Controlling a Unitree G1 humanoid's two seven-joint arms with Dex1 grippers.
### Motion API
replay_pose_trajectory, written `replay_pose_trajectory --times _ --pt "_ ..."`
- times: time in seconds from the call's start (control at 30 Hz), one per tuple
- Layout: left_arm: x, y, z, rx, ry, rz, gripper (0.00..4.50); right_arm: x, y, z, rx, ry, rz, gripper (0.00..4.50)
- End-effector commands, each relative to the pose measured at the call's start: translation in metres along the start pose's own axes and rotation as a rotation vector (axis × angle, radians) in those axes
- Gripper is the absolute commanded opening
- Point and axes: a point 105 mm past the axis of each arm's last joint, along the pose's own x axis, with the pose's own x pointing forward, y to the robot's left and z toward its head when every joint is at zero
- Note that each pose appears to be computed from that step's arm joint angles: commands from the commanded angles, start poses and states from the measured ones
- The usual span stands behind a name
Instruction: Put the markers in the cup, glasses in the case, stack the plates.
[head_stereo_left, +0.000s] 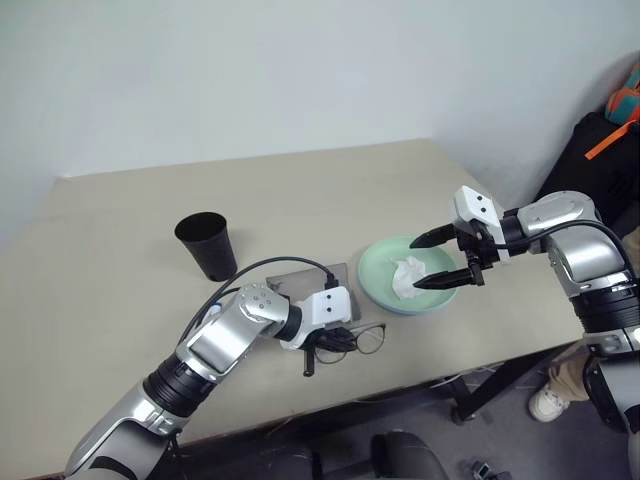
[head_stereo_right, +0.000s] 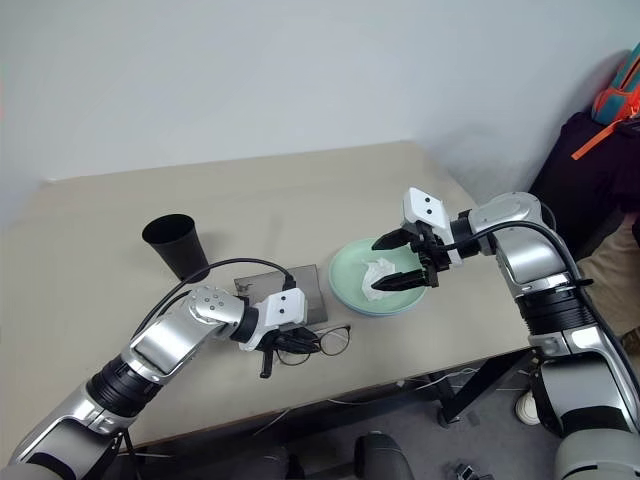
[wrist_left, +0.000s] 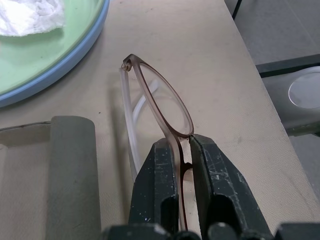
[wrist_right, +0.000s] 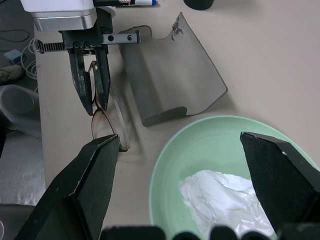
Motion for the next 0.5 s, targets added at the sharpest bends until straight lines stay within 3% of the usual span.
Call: replay_pose_trajectory --times 0.03,0.5 --pt "-0.007 -0.002 0.011 0.006 -0.023 -0.025 0.03 -0.002 0.000 0.012 -0.050 -0.026 -0.007 4.18" --pt "-0.054 0.014 0.038 -0.111 -0.169 -0.101 0.03 -0.001 -0.002 0.013 -0.058 -0.025 -0.004 4.18"
